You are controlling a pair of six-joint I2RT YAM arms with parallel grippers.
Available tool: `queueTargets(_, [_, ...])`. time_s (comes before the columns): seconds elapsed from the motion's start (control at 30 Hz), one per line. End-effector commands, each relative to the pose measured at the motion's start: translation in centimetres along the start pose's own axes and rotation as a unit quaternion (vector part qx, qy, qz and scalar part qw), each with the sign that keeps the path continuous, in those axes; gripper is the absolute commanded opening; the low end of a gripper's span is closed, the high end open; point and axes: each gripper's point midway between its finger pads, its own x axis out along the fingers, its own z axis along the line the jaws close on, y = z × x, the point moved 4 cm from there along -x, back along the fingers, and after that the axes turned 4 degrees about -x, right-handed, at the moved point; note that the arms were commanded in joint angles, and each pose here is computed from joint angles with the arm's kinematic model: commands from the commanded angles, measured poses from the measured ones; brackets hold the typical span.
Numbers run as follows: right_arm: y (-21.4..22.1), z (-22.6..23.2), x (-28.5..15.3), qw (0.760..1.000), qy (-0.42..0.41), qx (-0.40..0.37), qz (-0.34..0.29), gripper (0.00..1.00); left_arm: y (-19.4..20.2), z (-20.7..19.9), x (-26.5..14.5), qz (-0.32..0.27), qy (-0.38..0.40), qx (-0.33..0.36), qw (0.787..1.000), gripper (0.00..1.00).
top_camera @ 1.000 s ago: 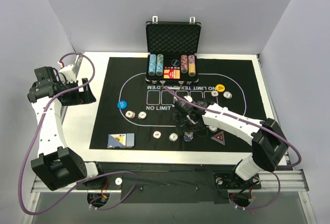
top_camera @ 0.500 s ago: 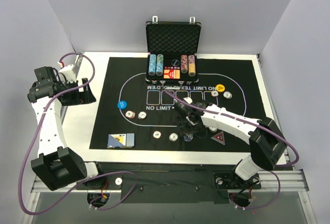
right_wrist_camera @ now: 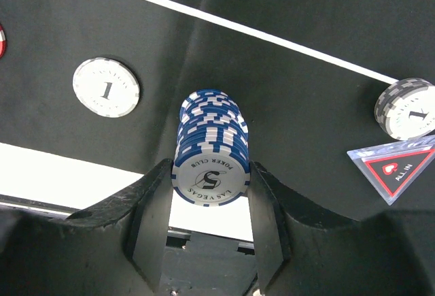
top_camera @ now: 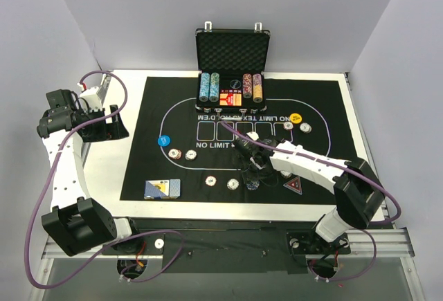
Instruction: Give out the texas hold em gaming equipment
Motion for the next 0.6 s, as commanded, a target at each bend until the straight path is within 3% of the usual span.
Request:
queueTargets(0.0, [0.1, -0.7, -0.5, 1.000, 0.011, 0.003, -0.004, 0.33, -0.9, -0.2, -0.8, -0.021, 0.002, 0.010, 1.000, 0.96])
queueTargets(0.17, [-0.7, -0.8, -1.7, 1.000, 0.013, 0.005, -0.020, 0.22, -0.9, -0.2, -1.0, -0.022, -0.001, 0.010, 1.000, 0.96])
queueTargets(0.57, [-6.4, 0.9, -5.5, 0.997, -0.014, 0.007, -0.074, 0.17, -1.1, -0.3, -0.8, -0.023, 0.005, 0.008, 1.000, 0.96])
